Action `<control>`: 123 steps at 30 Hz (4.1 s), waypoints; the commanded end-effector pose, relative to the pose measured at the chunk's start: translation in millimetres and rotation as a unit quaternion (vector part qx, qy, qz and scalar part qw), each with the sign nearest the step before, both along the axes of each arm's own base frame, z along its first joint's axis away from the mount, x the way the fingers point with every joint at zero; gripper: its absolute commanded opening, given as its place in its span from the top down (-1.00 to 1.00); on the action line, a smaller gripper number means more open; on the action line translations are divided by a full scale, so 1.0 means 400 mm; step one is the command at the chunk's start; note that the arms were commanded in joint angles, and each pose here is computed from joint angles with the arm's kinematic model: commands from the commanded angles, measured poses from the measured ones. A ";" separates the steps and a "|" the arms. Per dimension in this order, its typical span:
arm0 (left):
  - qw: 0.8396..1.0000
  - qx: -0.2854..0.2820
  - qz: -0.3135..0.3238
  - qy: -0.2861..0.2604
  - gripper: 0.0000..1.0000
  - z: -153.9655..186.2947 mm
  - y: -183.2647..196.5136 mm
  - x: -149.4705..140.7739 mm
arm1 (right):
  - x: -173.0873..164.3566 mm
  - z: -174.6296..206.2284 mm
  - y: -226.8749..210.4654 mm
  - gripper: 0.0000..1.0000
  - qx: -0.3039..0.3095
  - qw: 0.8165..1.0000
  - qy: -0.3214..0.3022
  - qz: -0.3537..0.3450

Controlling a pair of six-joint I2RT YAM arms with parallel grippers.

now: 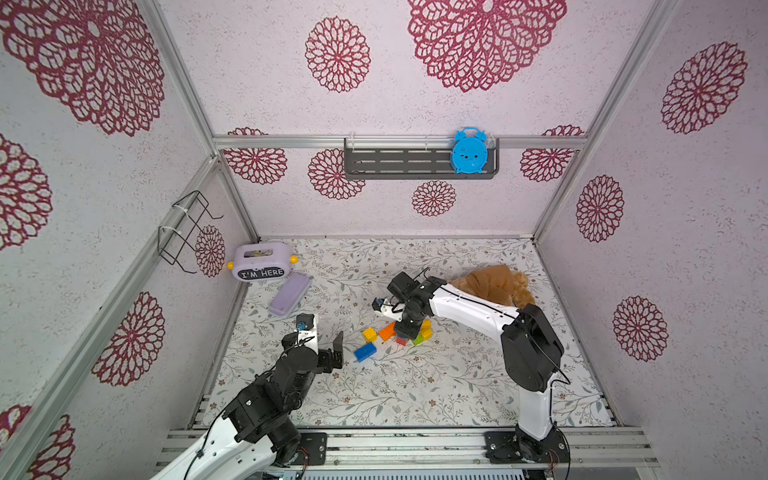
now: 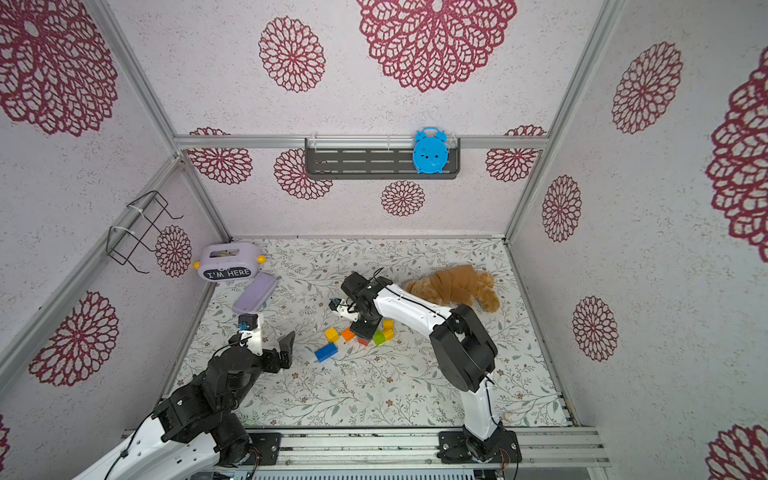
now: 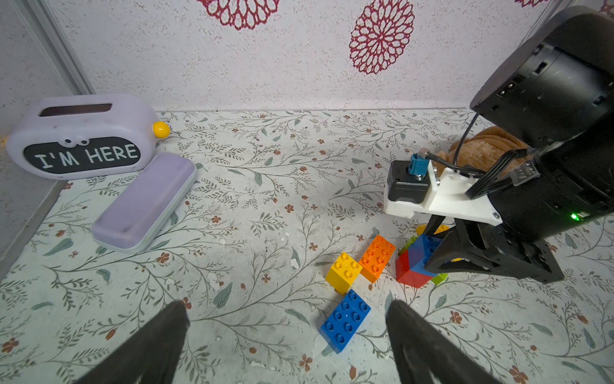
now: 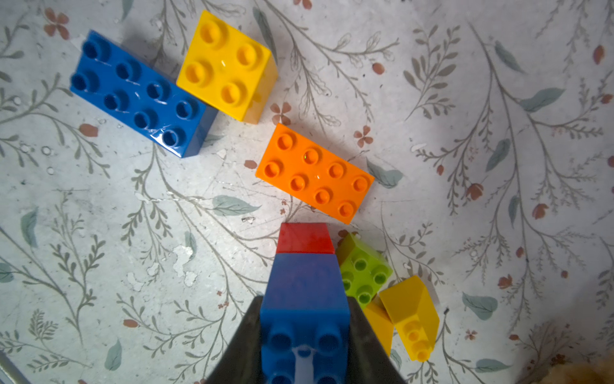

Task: Assemble a fork with lego
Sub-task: Assemble the lego brick with the lego brick, then place the lego brick at the center of the board, then pick up the lego brick from the center of the board.

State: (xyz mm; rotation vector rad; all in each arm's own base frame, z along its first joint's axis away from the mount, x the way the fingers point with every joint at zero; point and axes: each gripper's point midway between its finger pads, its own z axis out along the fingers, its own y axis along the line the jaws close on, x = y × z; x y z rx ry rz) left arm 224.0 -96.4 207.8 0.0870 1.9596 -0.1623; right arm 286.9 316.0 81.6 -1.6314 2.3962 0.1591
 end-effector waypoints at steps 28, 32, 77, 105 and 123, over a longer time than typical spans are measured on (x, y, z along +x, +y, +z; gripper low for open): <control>1.000 -0.004 0.000 -0.012 -0.94 0.033 -0.016 0.021 | 0.051 0.128 -0.037 0.65 0.048 0.997 -0.001 -0.068; 1.000 -0.009 0.013 0.002 -0.94 0.025 -0.014 0.029 | 0.116 0.208 -0.051 0.64 0.089 0.989 -0.009 -0.118; 0.996 -0.009 0.007 0.088 -0.94 -0.050 -0.059 0.081 | 0.323 0.100 -0.118 -0.28 0.026 0.962 -0.040 -0.267; 0.989 -0.045 -0.037 0.136 -0.94 -0.107 -0.186 0.147 | 0.054 -0.013 -0.219 -0.25 0.095 0.920 0.014 -0.379; 0.990 -0.033 -0.028 0.134 -0.94 -0.108 -0.167 0.141 | 0.054 -0.075 -0.222 0.08 0.030 0.930 0.016 -0.367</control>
